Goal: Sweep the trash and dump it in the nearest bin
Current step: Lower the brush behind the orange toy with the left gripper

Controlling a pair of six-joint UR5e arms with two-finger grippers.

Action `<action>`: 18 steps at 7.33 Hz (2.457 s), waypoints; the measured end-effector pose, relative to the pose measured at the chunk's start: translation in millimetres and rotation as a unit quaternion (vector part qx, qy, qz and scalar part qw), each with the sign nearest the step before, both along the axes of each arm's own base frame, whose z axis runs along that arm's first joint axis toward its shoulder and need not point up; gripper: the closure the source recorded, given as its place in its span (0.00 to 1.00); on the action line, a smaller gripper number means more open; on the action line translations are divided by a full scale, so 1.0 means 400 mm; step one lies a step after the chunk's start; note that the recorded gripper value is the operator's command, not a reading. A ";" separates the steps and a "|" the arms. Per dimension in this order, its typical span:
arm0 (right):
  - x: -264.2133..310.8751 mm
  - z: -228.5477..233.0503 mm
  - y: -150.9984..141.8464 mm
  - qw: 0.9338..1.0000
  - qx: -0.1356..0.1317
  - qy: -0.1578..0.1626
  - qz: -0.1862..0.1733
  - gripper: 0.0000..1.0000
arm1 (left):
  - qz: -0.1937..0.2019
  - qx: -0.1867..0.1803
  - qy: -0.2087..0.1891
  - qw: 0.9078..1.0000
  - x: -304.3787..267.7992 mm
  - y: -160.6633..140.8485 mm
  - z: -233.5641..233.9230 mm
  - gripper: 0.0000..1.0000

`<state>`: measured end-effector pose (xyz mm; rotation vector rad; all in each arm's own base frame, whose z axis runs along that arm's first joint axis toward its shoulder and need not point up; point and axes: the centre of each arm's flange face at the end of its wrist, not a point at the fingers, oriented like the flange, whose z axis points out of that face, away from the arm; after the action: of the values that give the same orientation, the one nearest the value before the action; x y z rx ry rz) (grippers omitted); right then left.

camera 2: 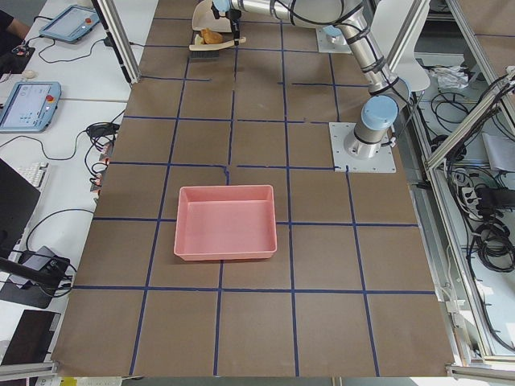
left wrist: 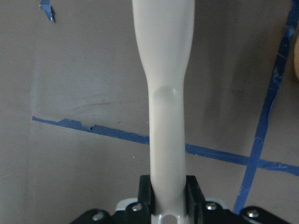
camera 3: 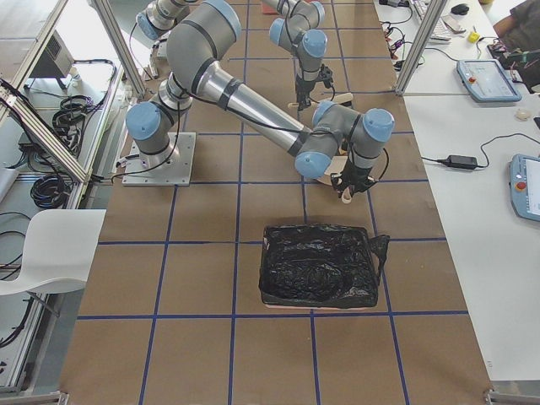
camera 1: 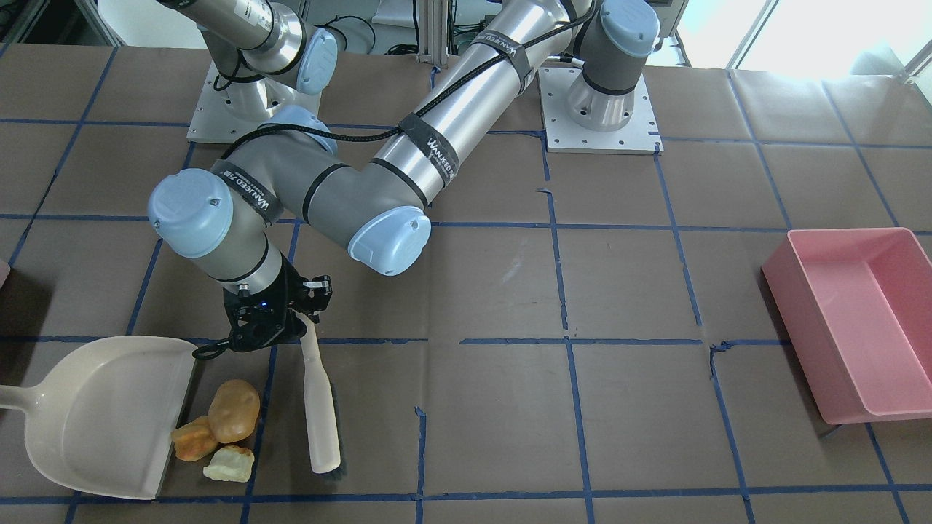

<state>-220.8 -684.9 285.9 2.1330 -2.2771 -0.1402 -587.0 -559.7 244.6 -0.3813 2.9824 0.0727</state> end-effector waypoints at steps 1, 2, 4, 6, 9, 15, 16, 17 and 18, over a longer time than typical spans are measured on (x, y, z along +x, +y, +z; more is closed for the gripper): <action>0.007 -0.005 -0.002 1.000 0.002 -0.001 0.002 1.00 | 0.011 0.002 0.000 1.000 -0.024 0.007 -0.005 1.00; 0.015 -0.007 -0.004 1.000 0.002 -0.001 0.004 1.00 | 0.023 0.004 0.001 1.000 -0.039 0.016 -0.008 1.00; 0.027 -0.008 -0.009 1.000 0.002 -0.001 0.006 1.00 | 0.032 0.003 0.003 0.999 -0.059 0.028 -0.012 1.00; 0.030 -0.011 -0.009 1.000 0.003 0.001 -0.002 1.00 | 0.031 0.004 0.008 0.999 -0.088 0.043 -0.043 1.00; 0.031 -0.014 -0.009 1.000 0.004 0.001 -0.004 1.00 | 0.018 -0.003 0.018 1.000 -0.135 0.066 -0.067 1.00; 0.033 -0.018 -0.006 1.000 0.007 -0.001 -0.026 1.00 | -0.023 -0.010 0.024 0.999 -0.178 0.069 -0.079 1.00; 0.033 -0.019 -0.006 1.000 0.007 -0.001 -0.030 1.00 | -0.023 -0.011 0.024 0.999 -0.179 0.068 -0.077 1.00; 0.033 -0.020 -0.006 0.999 0.006 0.000 -0.034 1.00 | -0.022 -0.013 0.025 0.999 -0.179 0.066 -0.072 1.00; 0.033 -0.019 -0.006 0.999 0.006 0.000 -0.036 1.00 | -0.023 -0.016 0.026 0.999 -0.179 0.063 -0.064 1.00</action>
<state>-207.8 -687.4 278.4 2.0565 -2.3604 -0.1570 -658.7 -534.3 219.0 -0.3201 3.0447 0.0302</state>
